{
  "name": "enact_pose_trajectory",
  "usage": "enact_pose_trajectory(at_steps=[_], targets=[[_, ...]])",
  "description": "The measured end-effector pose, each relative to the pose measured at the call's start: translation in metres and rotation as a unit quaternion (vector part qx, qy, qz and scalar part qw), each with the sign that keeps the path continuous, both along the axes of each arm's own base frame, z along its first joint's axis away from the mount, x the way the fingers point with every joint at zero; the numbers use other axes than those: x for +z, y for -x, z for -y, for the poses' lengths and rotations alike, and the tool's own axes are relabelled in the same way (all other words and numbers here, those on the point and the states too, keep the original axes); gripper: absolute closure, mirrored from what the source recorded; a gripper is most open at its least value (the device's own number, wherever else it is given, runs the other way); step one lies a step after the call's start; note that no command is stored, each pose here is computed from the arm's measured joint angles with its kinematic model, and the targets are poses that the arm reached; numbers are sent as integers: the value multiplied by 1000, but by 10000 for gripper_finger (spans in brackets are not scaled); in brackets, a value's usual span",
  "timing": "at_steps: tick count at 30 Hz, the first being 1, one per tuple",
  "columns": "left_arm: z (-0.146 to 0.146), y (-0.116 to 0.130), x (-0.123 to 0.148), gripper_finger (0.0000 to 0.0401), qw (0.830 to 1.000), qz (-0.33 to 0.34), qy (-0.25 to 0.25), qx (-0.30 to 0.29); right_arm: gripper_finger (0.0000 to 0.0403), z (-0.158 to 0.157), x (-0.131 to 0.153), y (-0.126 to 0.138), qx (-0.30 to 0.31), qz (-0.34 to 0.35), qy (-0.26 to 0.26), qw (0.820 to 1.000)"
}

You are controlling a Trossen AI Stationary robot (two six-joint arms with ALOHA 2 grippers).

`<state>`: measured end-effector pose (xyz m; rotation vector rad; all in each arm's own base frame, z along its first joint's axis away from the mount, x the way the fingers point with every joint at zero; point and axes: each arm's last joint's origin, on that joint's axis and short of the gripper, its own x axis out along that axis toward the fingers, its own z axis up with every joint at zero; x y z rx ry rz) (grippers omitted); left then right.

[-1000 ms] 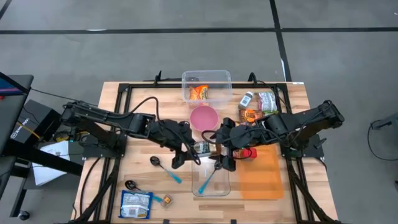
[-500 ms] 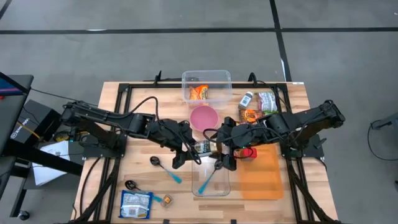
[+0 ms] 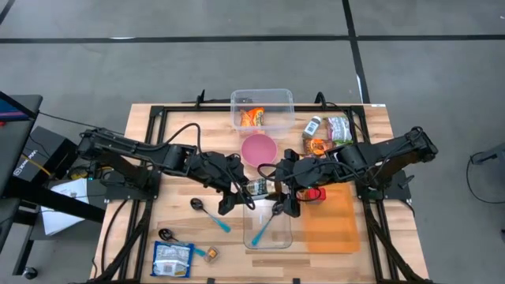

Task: Pick & Place Food Item
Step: Put the gold seasoning bottle into the orange bin

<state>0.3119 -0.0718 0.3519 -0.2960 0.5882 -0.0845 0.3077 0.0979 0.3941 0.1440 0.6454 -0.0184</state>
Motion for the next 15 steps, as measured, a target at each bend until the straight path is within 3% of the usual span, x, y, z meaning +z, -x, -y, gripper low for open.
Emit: enact_pose_trajectory(at_steps=[7, 15], targets=[[0, 2, -2, 61, 1000, -15, -3, 0, 134, 0, -1, 0, 0, -5, 2, 1000], [-4, 15, -18, 36, 992, -117, -49, -17, 134, 1, -8, 6, -3, -52, 8, 999]])
